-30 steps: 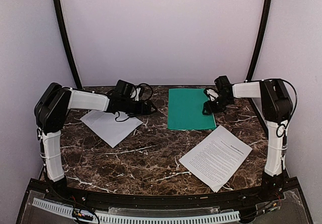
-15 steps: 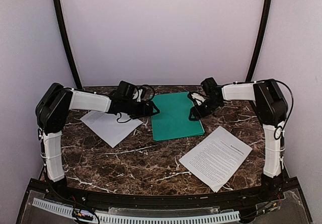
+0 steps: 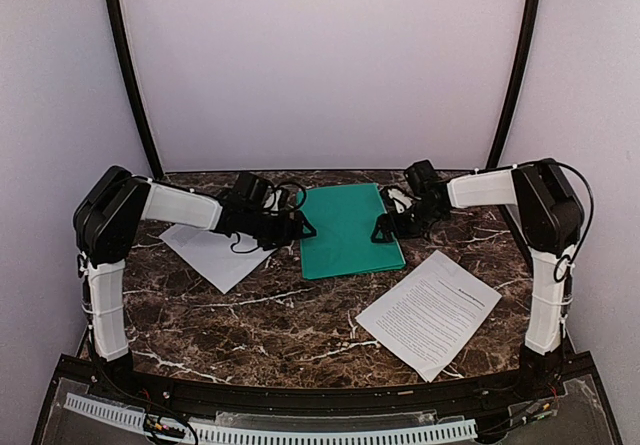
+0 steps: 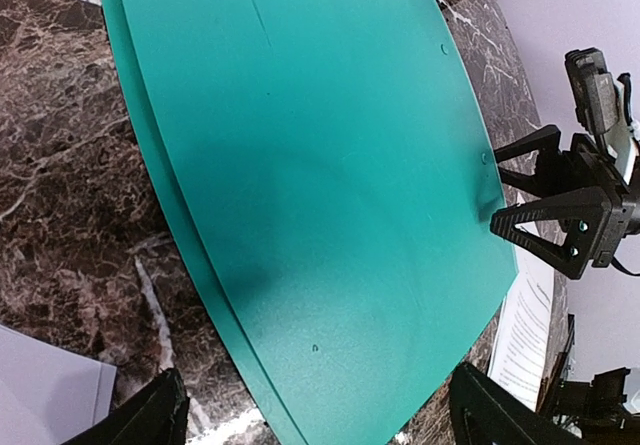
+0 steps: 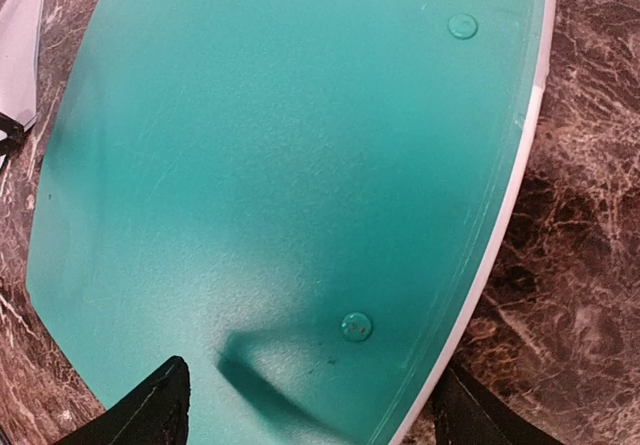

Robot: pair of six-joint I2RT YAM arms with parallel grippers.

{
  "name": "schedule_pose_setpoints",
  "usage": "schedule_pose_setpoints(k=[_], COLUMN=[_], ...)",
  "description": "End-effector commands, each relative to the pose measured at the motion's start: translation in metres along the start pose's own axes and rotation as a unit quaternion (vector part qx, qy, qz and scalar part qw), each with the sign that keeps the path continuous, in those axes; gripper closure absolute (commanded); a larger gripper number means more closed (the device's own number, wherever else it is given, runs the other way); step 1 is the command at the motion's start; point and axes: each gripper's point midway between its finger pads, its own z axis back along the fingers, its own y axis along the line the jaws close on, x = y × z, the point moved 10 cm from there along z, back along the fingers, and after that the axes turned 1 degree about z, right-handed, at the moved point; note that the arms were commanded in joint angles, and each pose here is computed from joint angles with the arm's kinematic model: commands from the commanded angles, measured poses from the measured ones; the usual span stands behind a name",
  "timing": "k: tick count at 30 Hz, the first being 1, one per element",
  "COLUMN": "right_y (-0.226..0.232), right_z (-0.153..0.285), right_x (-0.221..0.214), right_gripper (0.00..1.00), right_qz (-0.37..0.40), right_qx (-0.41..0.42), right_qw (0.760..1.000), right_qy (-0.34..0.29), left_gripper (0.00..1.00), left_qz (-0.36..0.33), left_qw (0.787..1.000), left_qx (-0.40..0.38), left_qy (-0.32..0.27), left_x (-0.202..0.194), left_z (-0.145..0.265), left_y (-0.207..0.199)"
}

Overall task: Put the files into the folder
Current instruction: Pick up the folder from the center of the board.

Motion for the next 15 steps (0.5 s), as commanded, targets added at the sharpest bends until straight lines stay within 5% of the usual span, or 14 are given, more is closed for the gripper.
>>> schedule_pose_setpoints(k=[1,15], right_y=[0.009,0.01], right_z=[0.005,0.004], right_x=[-0.01,-0.018], right_gripper=[0.19,0.2], right_qz=[-0.022,-0.036], right_qx=[0.035,0.046], right_qw=[0.999,0.998], right_qy=[0.004,0.003], left_gripper=[0.11,0.22], left_qz=[0.016,0.046], left_qw=[0.999,0.997], left_qx=[-0.026,-0.052], left_qy=[0.017,0.039], left_x=[-0.007,-0.009], left_z=[-0.006,-0.02], left_y=[0.0,0.002])
